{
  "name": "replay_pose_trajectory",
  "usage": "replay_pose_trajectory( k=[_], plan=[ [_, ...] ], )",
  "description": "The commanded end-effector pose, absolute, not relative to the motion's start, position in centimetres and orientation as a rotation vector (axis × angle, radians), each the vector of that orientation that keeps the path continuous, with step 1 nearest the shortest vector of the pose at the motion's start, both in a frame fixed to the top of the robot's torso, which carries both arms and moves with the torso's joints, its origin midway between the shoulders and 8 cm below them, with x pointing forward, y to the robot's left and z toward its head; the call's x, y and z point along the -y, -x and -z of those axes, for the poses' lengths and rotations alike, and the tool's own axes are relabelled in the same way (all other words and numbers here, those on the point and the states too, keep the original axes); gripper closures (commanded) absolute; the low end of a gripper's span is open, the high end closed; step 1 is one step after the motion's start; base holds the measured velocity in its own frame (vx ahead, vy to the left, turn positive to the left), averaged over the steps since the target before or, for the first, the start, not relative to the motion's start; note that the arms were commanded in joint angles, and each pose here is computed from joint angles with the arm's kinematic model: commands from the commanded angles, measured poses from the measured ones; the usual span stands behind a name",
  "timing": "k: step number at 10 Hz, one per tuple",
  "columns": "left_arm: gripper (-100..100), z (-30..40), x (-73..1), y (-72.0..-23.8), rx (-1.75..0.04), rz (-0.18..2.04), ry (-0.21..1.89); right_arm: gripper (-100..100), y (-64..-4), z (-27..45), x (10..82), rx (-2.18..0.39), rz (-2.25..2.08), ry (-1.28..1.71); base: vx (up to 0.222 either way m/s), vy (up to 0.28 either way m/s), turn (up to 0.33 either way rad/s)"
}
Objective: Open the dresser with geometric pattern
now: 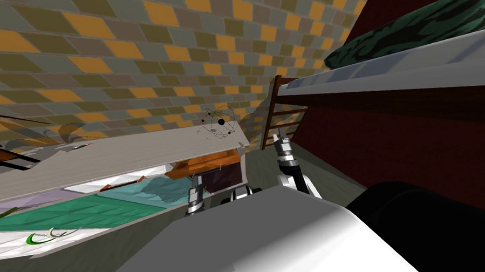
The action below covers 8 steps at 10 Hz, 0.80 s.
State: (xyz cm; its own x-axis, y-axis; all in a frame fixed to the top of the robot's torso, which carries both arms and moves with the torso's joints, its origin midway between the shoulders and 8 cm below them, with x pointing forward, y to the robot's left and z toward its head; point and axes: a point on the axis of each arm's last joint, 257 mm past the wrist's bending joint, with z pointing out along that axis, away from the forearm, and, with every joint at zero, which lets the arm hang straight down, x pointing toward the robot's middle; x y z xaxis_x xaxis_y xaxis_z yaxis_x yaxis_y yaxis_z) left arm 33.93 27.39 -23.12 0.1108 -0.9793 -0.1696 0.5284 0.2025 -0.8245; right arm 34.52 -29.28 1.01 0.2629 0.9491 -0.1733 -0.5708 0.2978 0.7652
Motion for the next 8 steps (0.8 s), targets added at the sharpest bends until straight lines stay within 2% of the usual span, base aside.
replay_pose_trajectory(
  k=[1, 2, 3, 8],
  plan=[
    [100, 21.6, -27.6, -35.2, -0.804, 1.246, 0.674, 0, -34.5, -1.0, 29.3, -0.707, -1.129, -0.645, -0.186, -0.003, -0.045],
    [100, 22.8, -27.6, -34.9, -0.831, 1.236, 0.699, 0, -34.5, -1.0, 29.3, -0.707, -1.129, -0.645, -0.075, -0.001, -0.011],
    [-100, 22.8, -28.1, -36.0, -0.834, 1.220, 0.714, 0, -34.5, -1.0, 29.3, -0.707, -1.129, -0.645, -0.070, 0.003, -0.100],
    [-100, 20.8, -29.8, -40.3, -0.808, 1.172, 0.732, 0, -34.5, -1.0, 29.3, -0.707, -1.129, -0.645, -0.114, 0.018, -0.109]
  ],
)
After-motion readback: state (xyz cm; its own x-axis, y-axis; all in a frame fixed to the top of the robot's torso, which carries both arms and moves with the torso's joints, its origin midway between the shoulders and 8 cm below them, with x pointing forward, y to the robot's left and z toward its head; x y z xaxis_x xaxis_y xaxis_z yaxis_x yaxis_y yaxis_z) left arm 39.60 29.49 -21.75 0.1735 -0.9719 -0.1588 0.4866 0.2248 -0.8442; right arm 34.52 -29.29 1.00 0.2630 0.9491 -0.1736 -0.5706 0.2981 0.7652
